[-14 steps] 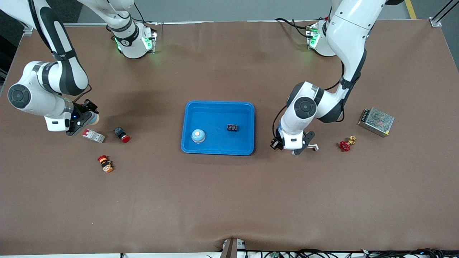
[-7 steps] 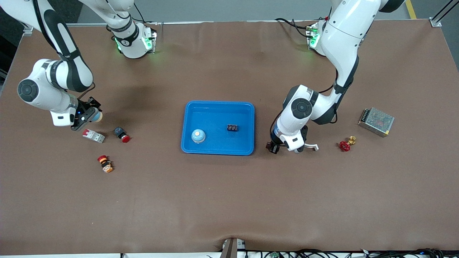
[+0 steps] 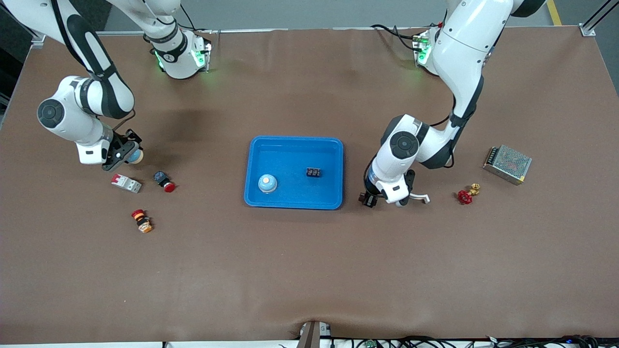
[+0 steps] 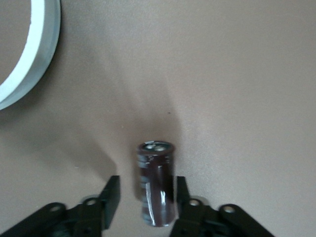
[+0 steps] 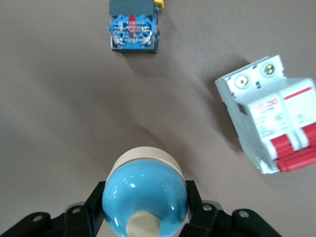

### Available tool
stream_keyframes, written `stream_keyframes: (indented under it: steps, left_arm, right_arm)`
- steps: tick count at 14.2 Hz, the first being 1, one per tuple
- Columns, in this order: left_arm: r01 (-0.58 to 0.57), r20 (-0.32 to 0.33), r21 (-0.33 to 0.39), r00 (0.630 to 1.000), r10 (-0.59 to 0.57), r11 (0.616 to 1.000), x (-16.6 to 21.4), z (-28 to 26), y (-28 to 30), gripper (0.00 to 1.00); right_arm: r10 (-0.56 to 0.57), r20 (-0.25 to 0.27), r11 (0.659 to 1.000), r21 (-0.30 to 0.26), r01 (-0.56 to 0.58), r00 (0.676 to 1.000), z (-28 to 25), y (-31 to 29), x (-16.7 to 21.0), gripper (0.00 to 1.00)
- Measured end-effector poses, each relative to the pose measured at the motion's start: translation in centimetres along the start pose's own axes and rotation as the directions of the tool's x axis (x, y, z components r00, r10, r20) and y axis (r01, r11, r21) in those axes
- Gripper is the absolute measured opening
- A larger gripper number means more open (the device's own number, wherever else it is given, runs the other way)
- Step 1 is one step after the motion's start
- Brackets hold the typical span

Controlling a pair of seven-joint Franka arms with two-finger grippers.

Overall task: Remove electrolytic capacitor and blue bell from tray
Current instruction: 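Set the capacitor beside the white arc while the right gripper lowers the bell, then release the bell near the red buttons while the left gripper returns to the tray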

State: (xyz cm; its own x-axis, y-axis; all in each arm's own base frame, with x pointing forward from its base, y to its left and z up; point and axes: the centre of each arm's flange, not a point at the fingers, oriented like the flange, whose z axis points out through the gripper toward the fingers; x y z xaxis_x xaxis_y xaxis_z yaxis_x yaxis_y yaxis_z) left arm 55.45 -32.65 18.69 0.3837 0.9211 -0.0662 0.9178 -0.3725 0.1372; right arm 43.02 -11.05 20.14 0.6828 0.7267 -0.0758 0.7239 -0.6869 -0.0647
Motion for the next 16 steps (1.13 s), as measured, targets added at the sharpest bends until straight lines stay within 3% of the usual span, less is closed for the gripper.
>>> stream_keyframes:
  steps: [4,8,11,12,15,16]
  left_arm:
    - [0.022,-0.001,0.042,1.000,-0.022,0.999,-1.5,-2.9,1.1,0.98]
    - [0.138,0.020,0.033,0.990,-0.139,0.990,-5.6,-6.6,2.7,1.00]
    - [0.211,0.026,0.039,0.977,-0.212,0.977,-9.2,-6.4,2.3,1.00]
    - [0.229,0.026,0.047,0.973,-0.230,0.972,-10.5,-6.0,2.0,1.00]
    - [0.268,0.023,0.073,0.962,-0.270,0.961,-13.7,-4.1,0.9,1.00]
    - [0.273,0.021,0.080,0.961,-0.276,0.959,-14.6,-3.6,0.5,1.00]
  right_arm:
    - [0.006,-0.008,1.000,-0.002,-0.006,1.000,1.6,-0.7,-0.7,0.67]
    - [0.007,-0.011,1.000,-0.001,-0.007,1.000,2.4,-0.8,-0.7,0.67]
    - [0.010,-0.012,1.000,-0.001,-0.010,1.000,2.5,-0.8,-0.8,0.67]
    - [0.015,-0.013,1.000,-0.002,-0.015,1.000,2.5,-0.7,-1.0,0.72]
    - [0.019,-0.018,1.000,-0.005,-0.019,1.000,2.5,0.0,-2.1,1.00]
    - [0.021,-0.019,1.000,-0.007,-0.022,1.000,2.4,0.3,-2.5,1.00]
